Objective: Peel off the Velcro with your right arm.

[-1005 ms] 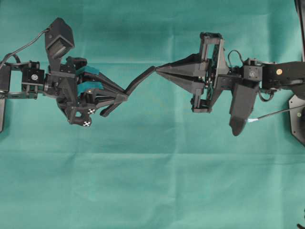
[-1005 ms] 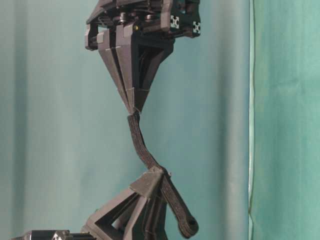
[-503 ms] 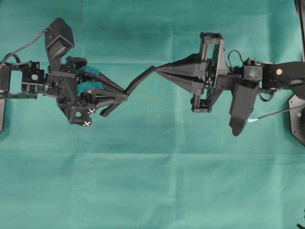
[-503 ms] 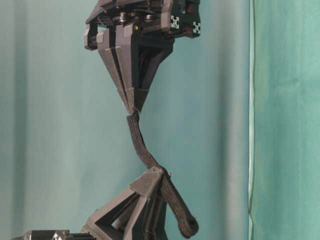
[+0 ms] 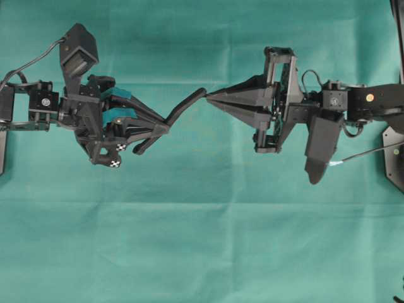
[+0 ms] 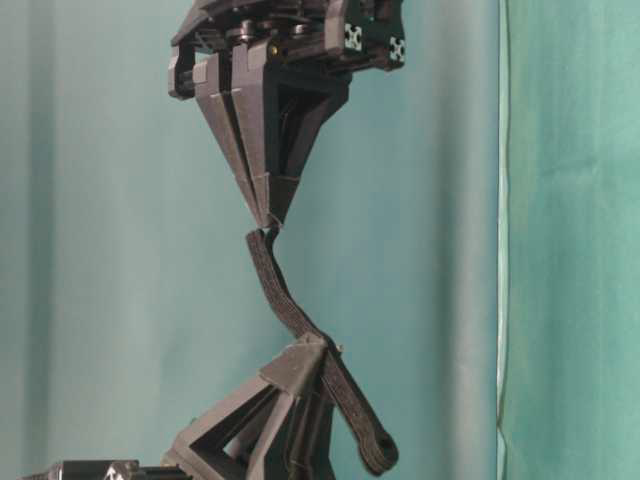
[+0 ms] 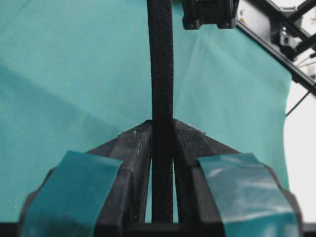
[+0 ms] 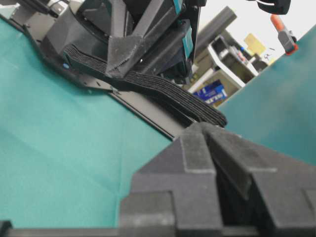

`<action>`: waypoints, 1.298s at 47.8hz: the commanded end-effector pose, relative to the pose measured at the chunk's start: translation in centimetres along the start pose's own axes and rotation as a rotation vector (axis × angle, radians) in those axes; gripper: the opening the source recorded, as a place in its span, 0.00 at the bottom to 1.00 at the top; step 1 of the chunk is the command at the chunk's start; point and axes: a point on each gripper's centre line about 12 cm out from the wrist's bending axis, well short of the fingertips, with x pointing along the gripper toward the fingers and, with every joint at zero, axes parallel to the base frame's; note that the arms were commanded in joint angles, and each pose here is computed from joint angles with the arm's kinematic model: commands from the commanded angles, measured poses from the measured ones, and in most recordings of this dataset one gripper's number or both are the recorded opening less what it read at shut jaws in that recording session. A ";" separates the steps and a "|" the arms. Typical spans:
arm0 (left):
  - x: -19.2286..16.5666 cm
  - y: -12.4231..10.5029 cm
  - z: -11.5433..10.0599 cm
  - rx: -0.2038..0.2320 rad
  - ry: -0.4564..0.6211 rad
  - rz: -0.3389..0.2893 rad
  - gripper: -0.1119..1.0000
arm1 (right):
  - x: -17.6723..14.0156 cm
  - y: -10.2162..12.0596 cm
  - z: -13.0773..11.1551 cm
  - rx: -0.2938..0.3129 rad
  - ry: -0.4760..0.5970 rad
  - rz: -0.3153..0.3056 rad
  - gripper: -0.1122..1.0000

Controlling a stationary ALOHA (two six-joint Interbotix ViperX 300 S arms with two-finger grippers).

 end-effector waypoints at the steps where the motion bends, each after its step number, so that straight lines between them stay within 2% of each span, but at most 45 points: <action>1: -0.2 -0.7 1.1 -0.001 -0.036 -0.023 0.19 | 0.2 -0.1 0.6 0.000 -0.022 -0.005 0.02; 39: -0.1 -0.7 1.0 -0.001 -0.034 -0.021 0.19 | 0.3 0.4 0.7 0.004 -0.024 0.009 0.02; 62: -0.1 -0.6 1.0 0.001 -0.033 -0.019 0.19 | -0.6 0.1 0.6 0.008 0.013 0.012 0.02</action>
